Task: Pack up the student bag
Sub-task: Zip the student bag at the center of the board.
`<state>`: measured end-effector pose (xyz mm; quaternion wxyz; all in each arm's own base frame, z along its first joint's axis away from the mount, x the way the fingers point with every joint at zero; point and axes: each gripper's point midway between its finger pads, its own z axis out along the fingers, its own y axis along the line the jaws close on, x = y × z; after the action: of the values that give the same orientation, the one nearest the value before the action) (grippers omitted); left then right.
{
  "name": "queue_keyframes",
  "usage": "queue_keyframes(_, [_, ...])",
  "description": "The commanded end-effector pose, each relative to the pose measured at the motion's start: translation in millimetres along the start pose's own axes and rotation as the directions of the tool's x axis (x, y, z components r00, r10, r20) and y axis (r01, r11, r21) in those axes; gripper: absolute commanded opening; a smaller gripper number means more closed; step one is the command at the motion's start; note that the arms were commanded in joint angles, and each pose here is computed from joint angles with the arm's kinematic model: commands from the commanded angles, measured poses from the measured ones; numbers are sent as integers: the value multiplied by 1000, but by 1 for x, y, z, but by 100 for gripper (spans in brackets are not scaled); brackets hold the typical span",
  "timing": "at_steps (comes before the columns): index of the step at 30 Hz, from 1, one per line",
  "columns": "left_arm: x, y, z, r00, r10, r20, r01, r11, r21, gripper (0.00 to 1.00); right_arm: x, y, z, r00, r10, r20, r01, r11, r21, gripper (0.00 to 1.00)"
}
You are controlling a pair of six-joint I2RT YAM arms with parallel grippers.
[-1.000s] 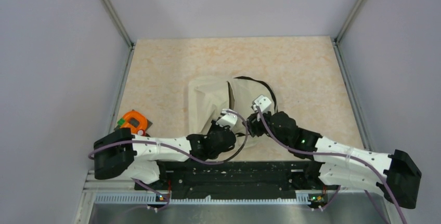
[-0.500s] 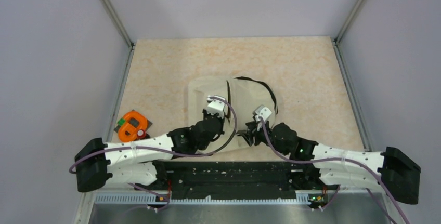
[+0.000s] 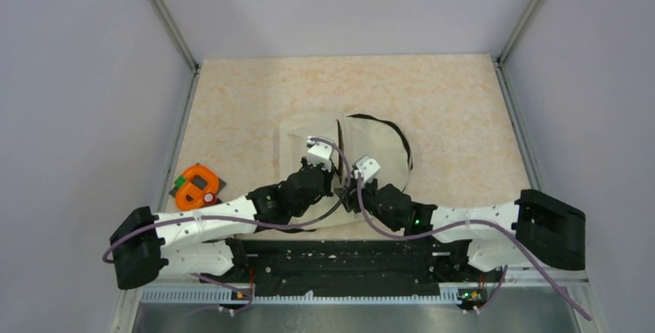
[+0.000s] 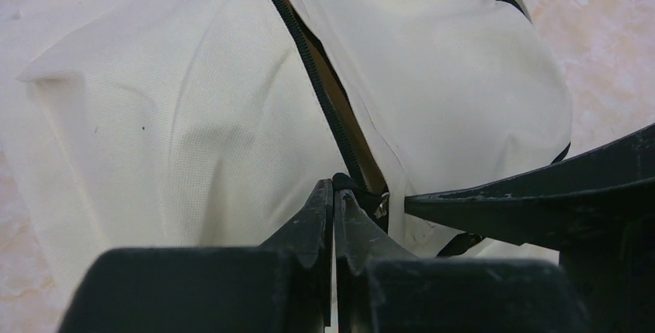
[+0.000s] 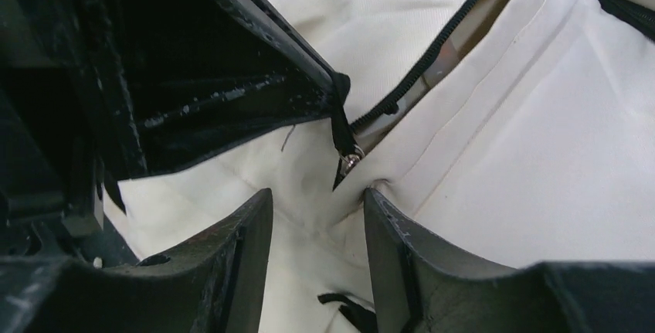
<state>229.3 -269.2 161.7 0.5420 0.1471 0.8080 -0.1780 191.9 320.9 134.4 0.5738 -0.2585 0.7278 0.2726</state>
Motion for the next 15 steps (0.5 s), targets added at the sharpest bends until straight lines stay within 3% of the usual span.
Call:
queue_keyframes(1, [-40, -16, 3, 992, -87, 91, 82, 995, 58, 0, -27, 2, 16, 996, 38, 85, -45, 995, 92, 44])
queue_keyframes(3, [-44, -15, 5, 991, -95, 99, 89, 994, 59, 0, -16, -5, 20, 998, 21, 57, -30, 988, 153, 36])
queue_keyframes(7, [-59, -9, 12, 984, -128, 123, 123, 991, 46, 0, 2, -18, 17, 1000, -10, 9, 8, 972, 236, 3])
queue_keyframes(15, [-84, 8, 32, 975, -152, 162, 153, 988, 1, 0, 27, -15, -1, 999, -5, -54, 16, 979, 203, 0])
